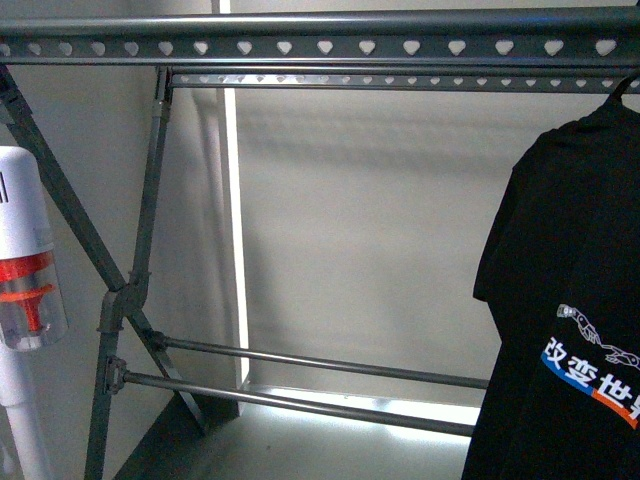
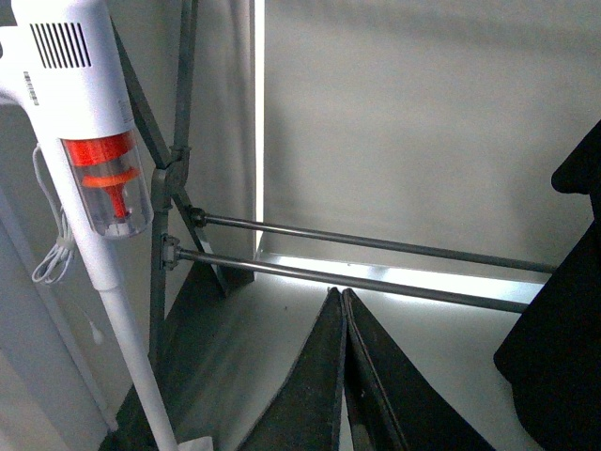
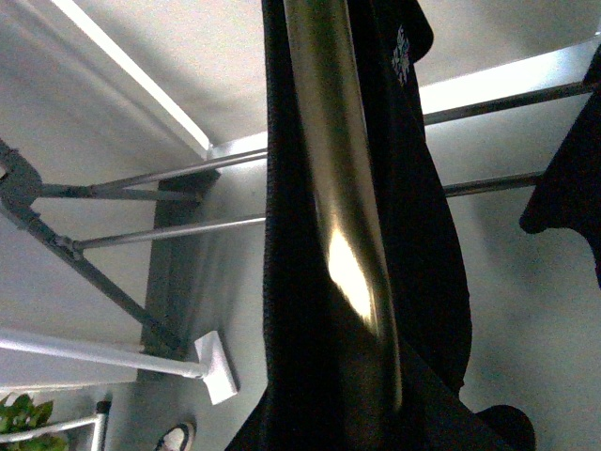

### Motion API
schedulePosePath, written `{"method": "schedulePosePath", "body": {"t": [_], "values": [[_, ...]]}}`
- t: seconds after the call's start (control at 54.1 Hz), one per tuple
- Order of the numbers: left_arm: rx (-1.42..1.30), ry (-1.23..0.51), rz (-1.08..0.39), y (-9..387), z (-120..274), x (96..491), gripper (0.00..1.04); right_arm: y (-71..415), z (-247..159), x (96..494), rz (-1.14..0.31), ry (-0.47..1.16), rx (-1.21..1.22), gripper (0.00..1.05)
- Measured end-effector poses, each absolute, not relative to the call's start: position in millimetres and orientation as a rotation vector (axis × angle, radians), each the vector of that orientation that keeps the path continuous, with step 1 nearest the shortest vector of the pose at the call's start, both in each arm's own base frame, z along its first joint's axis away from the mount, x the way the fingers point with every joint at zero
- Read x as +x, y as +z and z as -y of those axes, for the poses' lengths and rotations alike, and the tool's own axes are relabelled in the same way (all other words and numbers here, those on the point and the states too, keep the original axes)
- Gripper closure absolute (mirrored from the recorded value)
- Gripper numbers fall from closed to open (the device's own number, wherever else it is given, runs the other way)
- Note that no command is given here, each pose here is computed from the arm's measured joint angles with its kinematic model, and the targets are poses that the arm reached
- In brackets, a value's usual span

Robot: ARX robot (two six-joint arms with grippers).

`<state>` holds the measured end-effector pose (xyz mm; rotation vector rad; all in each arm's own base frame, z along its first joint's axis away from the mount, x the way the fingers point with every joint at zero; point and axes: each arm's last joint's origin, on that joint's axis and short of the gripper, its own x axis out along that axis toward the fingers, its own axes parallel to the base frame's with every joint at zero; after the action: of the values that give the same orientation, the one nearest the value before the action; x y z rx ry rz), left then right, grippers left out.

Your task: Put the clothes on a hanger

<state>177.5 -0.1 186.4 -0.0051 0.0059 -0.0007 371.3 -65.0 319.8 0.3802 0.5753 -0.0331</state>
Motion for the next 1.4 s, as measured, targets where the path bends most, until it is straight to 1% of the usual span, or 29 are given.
{"method": "schedulePosePath", "body": {"t": [0.203,0.499,0.517,0.554,0.573,0.61,0.628,0.721,0.739,0.795,0.813,0.832,0.887,0.943,0.979,0.998,1.072,1.109,1.146,1.201,1.238,1.294,1.331,1.386,1.405], "values": [[-0.005,-0.001,-0.007,178.0,0.1,156.7,1.01,315.3,66.8,377.2,-0.587,-0.057,0.381,0.95],[-0.004,-0.001,0.002,167.0,0.1,140.9,1.01,298.0,67.6,381.9,-0.604,-0.075,0.361,0.95],[-0.005,-0.001,-0.002,166.7,0.1,140.5,1.01,296.6,67.1,381.8,-0.603,-0.076,0.353,0.93],[-0.004,-0.001,0.000,167.3,0.1,139.0,1.01,294.1,64.7,380.1,-0.596,-0.076,0.336,0.85],[-0.004,0.000,0.002,167.7,0.1,138.6,1.01,293.1,64.1,379.7,-0.594,-0.075,0.334,0.83],[-0.004,0.000,0.007,168.7,0.1,136.9,1.01,290.4,60.5,377.1,-0.581,-0.070,0.308,0.76],[-0.004,0.000,0.009,169.0,0.1,136.4,1.01,289.7,59.3,376.1,-0.578,-0.070,0.301,0.74],[-0.004,0.000,0.014,170.5,0.1,132.7,1.01,287.2,46.9,360.5,-0.512,-0.070,0.210,0.59],[-0.004,0.000,0.014,170.7,0.1,132.3,1.01,287.4,45.7,358.1,-0.501,-0.072,0.201,0.57],[-0.004,0.000,0.015,171.1,0.1,129.9,1.01,291.7,38.0,341.3,-0.413,-0.074,0.135,0.46],[-0.004,0.000,0.015,171.4,0.1,128.8,1.01,295.2,34.9,330.5,-0.360,-0.078,0.108,0.41],[-0.004,0.000,0.016,171.5,0.1,128.4,1.01,296.4,34.2,326.7,-0.341,-0.081,0.101,0.39],[-0.004,0.000,0.018,172.0,0.1,126.2,1.01,305.4,29.9,300.2,-0.203,-0.118,0.079,0.29],[-0.004,0.000,0.020,172.5,0.1,124.2,1.01,312.6,24.6,268.0,-0.065,-0.123,0.079,0.18],[-0.004,0.000,0.021,172.8,0.1,122.3,1.01,313.6,17.1,231.0,0.025,-0.114,0.106,0.08],[-0.004,0.000,0.021,172.9,0.1,121.6,1.01,311.6,13.8,218.9,0.042,-0.114,0.114,0.06],[-0.004,0.000,0.023,173.2,0.1,118.7,1.01,289.6,-5.8,159.5,0.070,-0.093,0.123,0.08],[-0.004,0.000,0.023,173.3,0.1,117.6,1.01,278.2,-13.5,138.4,0.079,-0.100,0.112,0.07],[-0.004,0.000,0.023,173.2,0.1,116.6,1.01,268.8,-20.8,121.0,0.123,-0.091,0.107,0.07],[-0.004,0.001,0.021,173.0,0.0,115.3,1.01,262.1,-30.1,104.2,0.202,-0.078,0.118,0.07],[-0.004,0.002,0.022,173.0,0.0,114.5,1.01,258.2,-35.1,100.4,0.220,-0.074,0.127,0.07],[-0.003,0.000,0.025,173.4,0.0,113.3,1.01,249.0,-42.5,98.2,0.204,-0.053,0.111,0.07],[-0.002,0.000,0.024,173.2,0.1,112.5,1.01,242.7,-45.5,98.4,0.148,-0.016,0.078,0.12],[-0.002,-0.001,0.020,172.8,0.1,111.2,1.01,228.5,-42.8,98.6,0.019,0.026,-0.007,0.26],[-0.002,-0.001,0.020,172.7,0.1,110.9,1.01,225.2,-41.2,98.5,0.001,0.027,-0.017,0.29]]}}
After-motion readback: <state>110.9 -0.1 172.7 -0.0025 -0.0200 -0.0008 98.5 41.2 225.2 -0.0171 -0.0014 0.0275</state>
